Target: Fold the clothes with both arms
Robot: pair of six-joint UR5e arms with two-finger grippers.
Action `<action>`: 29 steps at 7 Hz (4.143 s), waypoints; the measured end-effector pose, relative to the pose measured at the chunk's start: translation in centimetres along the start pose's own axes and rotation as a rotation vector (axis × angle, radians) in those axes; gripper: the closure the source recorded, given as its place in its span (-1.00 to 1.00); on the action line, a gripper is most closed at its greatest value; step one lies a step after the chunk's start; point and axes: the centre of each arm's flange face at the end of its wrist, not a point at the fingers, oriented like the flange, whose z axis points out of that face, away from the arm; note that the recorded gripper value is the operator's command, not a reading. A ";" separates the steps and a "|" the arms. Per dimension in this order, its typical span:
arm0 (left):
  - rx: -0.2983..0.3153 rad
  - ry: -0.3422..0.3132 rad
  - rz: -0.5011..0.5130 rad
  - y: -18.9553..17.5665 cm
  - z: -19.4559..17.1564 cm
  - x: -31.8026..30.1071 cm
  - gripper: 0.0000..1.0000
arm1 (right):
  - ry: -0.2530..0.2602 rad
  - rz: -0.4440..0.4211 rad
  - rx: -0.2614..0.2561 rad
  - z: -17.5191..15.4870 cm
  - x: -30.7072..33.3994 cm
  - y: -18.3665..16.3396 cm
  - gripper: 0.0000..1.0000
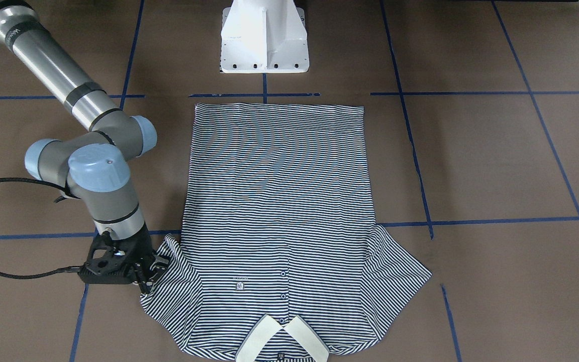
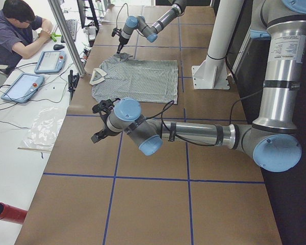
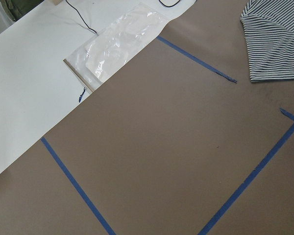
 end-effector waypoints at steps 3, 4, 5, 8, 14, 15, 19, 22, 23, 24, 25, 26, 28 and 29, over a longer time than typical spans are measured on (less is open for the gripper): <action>0.000 0.000 0.000 0.0 0.0 0.0 -1.00 | 0.041 0.068 0.055 -0.7 -6.9 3.2 1.00; 0.000 0.001 0.000 0.1 0.0 0.0 -1.00 | 0.036 0.067 0.056 -0.9 -7.8 3.6 1.00; 0.000 0.001 0.000 0.1 0.0 0.0 -1.00 | 0.032 0.063 0.054 -1.1 -8.4 4.0 -0.50; -0.001 0.002 -0.002 0.2 0.0 0.0 -1.00 | 0.006 0.048 0.054 -2.3 -10.2 4.5 -1.00; 0.030 0.087 -0.112 -7.8 4.7 3.8 -1.00 | -0.070 -0.195 -0.150 -5.4 -2.9 -7.3 -1.00; 0.022 0.145 -0.164 -10.3 7.4 6.9 -0.88 | -0.097 -0.249 -0.193 -5.8 2.6 -9.1 -1.00; -0.008 0.111 -0.599 -16.8 16.5 16.3 -0.39 | -0.168 -0.381 -0.238 -8.6 20.7 -11.0 -1.00; -0.011 -0.052 -0.724 -20.5 27.8 20.7 -0.21 | -0.166 -0.386 -0.236 -8.9 22.2 -10.7 -1.00; -0.015 -0.089 -0.731 -20.7 30.2 21.9 -0.20 | -0.165 -0.385 -0.236 -8.8 22.2 -10.7 -1.00; -0.022 -0.105 -0.733 -20.9 31.9 22.6 -0.19 | -0.164 -0.384 -0.236 -8.8 22.3 -10.7 -1.00; -0.028 -0.107 -0.731 -20.6 33.1 23.1 -0.19 | -0.162 -0.383 -0.237 -8.7 22.3 -10.7 -1.00; -0.036 -0.106 -0.727 -19.9 34.2 23.4 -0.18 | -0.161 -0.383 -0.238 -8.7 22.3 -10.6 -1.00; -0.052 -0.106 -0.721 -19.1 35.3 23.8 -0.09 | -0.158 -0.383 -0.239 -8.5 22.4 -10.6 -1.00; -0.055 -0.106 -0.720 -19.0 35.4 23.9 0.12 | -0.157 -0.383 -0.238 -8.5 22.4 -10.6 -1.00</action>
